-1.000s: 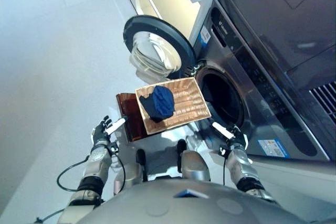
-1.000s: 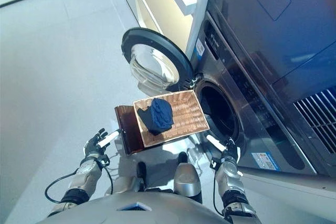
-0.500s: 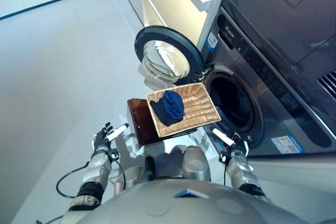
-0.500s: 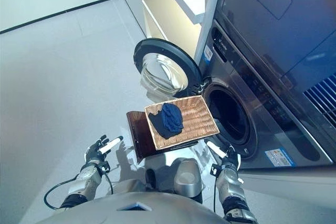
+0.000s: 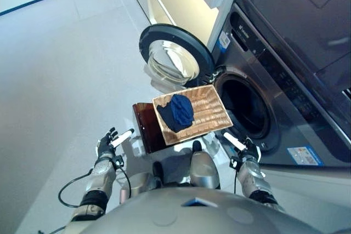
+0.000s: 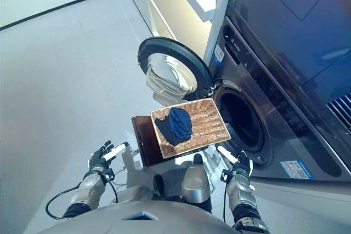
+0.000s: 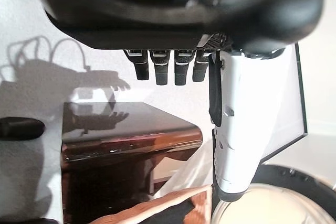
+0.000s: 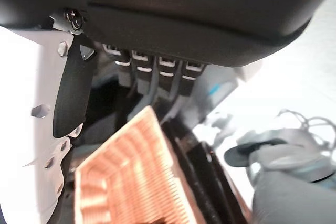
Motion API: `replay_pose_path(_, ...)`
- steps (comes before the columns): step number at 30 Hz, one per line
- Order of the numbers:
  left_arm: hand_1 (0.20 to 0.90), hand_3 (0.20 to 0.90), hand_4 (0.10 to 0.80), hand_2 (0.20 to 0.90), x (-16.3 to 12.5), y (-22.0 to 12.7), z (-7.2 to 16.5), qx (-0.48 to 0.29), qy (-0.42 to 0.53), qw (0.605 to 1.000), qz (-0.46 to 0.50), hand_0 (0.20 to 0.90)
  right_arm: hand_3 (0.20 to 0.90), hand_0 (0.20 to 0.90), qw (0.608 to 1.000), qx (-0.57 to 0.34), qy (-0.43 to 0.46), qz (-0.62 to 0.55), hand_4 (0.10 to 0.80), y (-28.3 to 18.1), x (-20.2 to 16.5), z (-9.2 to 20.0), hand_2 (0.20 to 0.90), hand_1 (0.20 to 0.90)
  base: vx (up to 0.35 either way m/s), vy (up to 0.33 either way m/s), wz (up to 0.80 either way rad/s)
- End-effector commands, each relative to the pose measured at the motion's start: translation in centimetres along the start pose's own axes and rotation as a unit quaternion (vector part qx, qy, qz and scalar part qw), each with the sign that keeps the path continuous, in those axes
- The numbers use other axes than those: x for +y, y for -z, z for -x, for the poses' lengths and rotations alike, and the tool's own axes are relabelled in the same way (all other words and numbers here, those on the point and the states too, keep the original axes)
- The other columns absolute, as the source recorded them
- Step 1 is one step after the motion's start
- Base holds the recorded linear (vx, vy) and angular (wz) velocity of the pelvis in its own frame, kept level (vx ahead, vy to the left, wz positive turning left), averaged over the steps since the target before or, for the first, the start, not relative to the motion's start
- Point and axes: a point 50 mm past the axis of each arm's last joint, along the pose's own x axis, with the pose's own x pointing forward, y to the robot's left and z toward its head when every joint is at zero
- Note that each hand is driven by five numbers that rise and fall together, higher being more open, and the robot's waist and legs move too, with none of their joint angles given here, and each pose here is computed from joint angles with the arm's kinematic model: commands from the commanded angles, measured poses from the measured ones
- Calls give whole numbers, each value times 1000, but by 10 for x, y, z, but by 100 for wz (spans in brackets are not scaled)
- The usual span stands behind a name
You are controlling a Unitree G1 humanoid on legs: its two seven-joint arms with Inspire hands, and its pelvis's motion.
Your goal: Pick up the clothes and place them into the washing machine
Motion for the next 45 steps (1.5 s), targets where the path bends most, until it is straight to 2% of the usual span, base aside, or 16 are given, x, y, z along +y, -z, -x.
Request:
replay_pose_path(1, 900, 900, 800, 900, 17, -38, -2, -86, -28, 996, 22, 900, 900, 900, 995, -95, -2, -18, 800, -50, 3, -6, 900, 900, 68, -141, -9)
replay_pose_path(28, 900, 900, 800, 900, -19, -56, -4, -113, 19, 993, 34, 900, 900, 900, 992, -121, 7, 46, 800, -65, 3, -11, 900, 900, 37, -114, 9)
replay_pose_path(39, 900, 900, 800, 900, -14, -42, -5, -86, 6, 996, 36, 900, 900, 900, 993, -107, 36, 37, 800, -58, -14, -11, 900, 900, 43, 12, -5)
replay_pose_path(45, 900, 900, 800, 900, -5, -42, -4, -90, -1, 996, 23, 900, 900, 900, 994, -100, 25, 45, 800, -55, -8, -11, 900, 900, 50, 155, -36)
